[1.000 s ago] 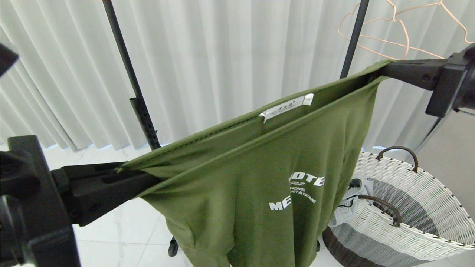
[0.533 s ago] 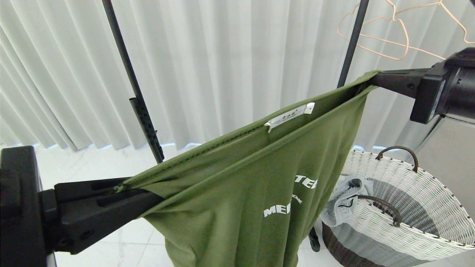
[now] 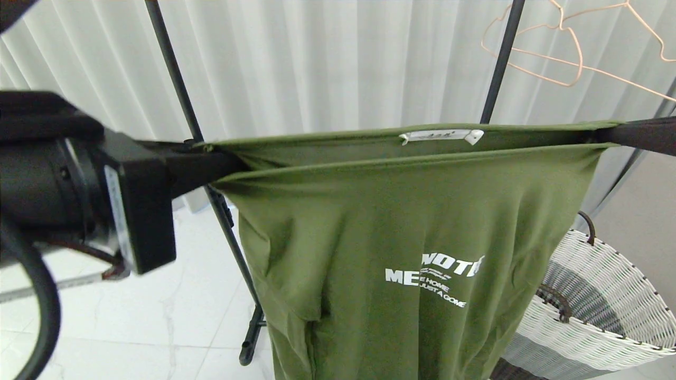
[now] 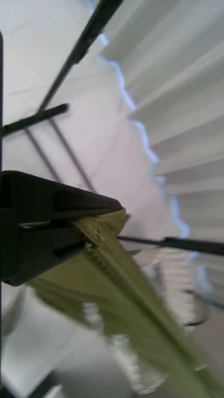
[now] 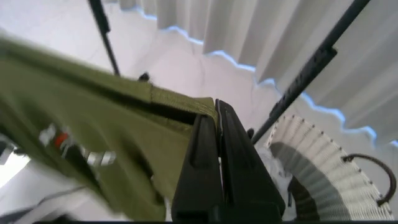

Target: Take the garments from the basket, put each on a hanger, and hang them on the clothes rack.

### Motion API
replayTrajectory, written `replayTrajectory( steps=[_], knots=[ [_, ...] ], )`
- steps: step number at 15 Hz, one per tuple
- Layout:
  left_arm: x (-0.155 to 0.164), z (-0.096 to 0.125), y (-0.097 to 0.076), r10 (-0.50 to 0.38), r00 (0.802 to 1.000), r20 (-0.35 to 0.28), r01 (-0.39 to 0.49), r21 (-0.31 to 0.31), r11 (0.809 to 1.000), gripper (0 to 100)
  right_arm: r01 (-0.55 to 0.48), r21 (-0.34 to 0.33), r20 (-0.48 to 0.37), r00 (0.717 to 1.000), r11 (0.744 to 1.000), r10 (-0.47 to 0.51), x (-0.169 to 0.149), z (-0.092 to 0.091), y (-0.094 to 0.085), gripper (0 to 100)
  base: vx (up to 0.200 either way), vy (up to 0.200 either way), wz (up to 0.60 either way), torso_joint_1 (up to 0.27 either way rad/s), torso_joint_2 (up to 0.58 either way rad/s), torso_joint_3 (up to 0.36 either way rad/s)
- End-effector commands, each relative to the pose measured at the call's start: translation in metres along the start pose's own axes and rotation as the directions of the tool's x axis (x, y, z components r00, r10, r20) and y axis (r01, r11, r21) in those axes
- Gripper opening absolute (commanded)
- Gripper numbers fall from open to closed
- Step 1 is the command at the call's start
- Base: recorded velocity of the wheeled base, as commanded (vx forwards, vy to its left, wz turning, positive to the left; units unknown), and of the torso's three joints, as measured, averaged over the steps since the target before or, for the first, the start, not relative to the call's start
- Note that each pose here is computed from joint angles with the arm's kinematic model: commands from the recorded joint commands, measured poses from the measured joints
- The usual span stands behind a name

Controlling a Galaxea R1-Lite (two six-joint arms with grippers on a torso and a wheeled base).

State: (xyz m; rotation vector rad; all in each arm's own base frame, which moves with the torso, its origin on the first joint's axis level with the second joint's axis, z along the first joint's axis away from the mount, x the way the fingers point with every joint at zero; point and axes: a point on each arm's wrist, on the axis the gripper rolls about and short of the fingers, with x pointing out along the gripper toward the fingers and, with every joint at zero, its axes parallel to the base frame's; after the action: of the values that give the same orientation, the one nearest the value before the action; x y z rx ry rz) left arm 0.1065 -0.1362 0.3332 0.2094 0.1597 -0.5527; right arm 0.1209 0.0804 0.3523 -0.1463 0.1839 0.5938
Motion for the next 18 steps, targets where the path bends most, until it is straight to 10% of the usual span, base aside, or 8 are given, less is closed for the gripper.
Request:
replayTrajectory(
  steps=[1,15,16,18],
  knots=[
    [0.0226,0.0143,-0.0018,0.036,0.999,0.036,-0.036,0.007,0.999,0,-0.054,-0.013,0.059,0.997,0.998,0.054,-0.0281,0.0034,0.0068,0,0.000,0.000,0.00,0.000,0.00,0.000],
    [0.0186,0.0149,-0.0009,0.039,0.993,0.108,-0.046,0.063,0.997,0,-0.093,-0.024,0.057,0.994,0.995,0.094,-0.0216,0.0063,0.0124,0,0.000,0.000,0.00,0.000,0.00,0.000],
    [0.0186,0.0149,-0.0009,0.039,0.993,0.108,-0.046,0.065,0.997,0,-0.093,-0.024,0.054,0.994,0.995,0.094,-0.0214,0.0058,0.0125,100,0.000,0.000,0.00,0.000,0.00,0.000],
    [0.0186,0.0149,-0.0009,0.039,0.993,0.108,-0.046,0.065,0.997,0,-0.092,-0.024,0.052,0.994,0.996,0.093,-0.0211,0.0054,0.0125,100,0.000,0.000,0.00,0.000,0.00,0.000]
  ],
)
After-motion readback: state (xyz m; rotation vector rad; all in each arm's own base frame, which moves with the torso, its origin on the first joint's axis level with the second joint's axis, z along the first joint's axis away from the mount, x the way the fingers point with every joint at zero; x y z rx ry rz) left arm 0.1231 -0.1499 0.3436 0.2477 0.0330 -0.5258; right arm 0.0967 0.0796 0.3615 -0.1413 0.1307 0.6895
